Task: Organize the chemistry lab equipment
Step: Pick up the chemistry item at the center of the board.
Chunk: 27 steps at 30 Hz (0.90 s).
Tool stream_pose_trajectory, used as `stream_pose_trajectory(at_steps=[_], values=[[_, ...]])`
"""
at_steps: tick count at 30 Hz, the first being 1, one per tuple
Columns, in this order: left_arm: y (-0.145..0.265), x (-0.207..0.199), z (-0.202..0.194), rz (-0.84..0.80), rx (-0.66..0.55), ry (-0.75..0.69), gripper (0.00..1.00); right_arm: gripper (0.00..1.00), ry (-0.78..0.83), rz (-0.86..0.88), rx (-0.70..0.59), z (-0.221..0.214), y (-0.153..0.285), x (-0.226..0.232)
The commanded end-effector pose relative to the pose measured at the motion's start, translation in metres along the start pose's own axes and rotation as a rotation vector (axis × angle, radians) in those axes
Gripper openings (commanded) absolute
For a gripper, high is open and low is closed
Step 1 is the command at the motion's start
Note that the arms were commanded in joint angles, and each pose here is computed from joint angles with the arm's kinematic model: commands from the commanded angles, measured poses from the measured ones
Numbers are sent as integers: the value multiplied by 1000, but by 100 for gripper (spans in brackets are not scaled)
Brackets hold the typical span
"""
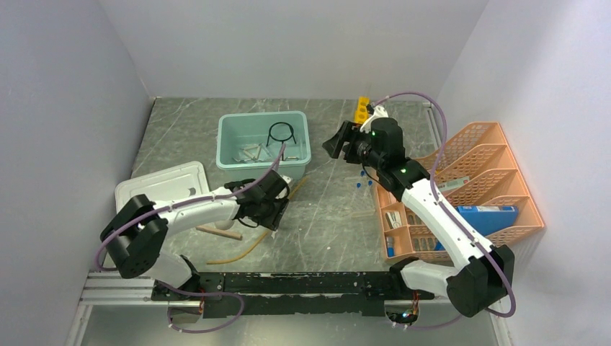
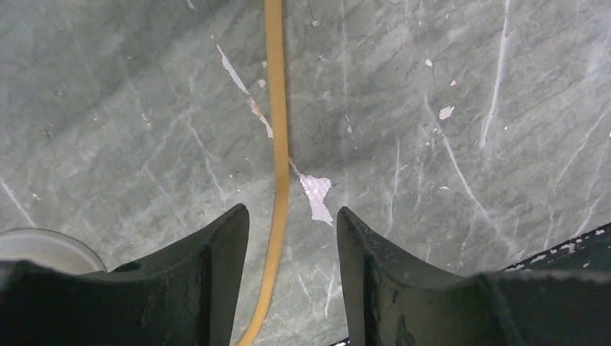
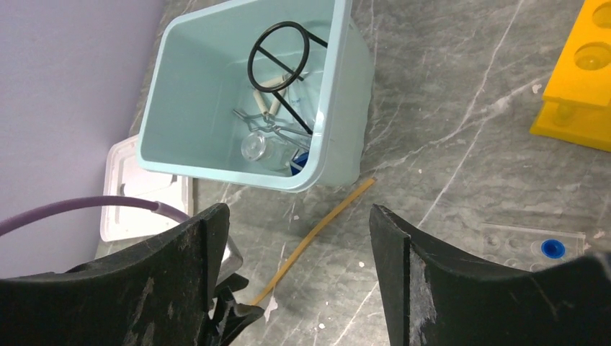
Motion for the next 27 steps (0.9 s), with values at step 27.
stream_pose_trajectory(at_steps=[27], values=[[-37, -1, -34, 102, 49, 4, 16, 76, -4, -17, -17, -4, 10, -8]])
Point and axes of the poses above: each gripper's point midway between its finger pads, its own y axis back along the fingers, its own x axis along the line the jaws close on, z = x × y, the point moved 5 cm from there along y, back along the fingers, and after that the axes turned 4 degrees about y, right-handed, at the moved point
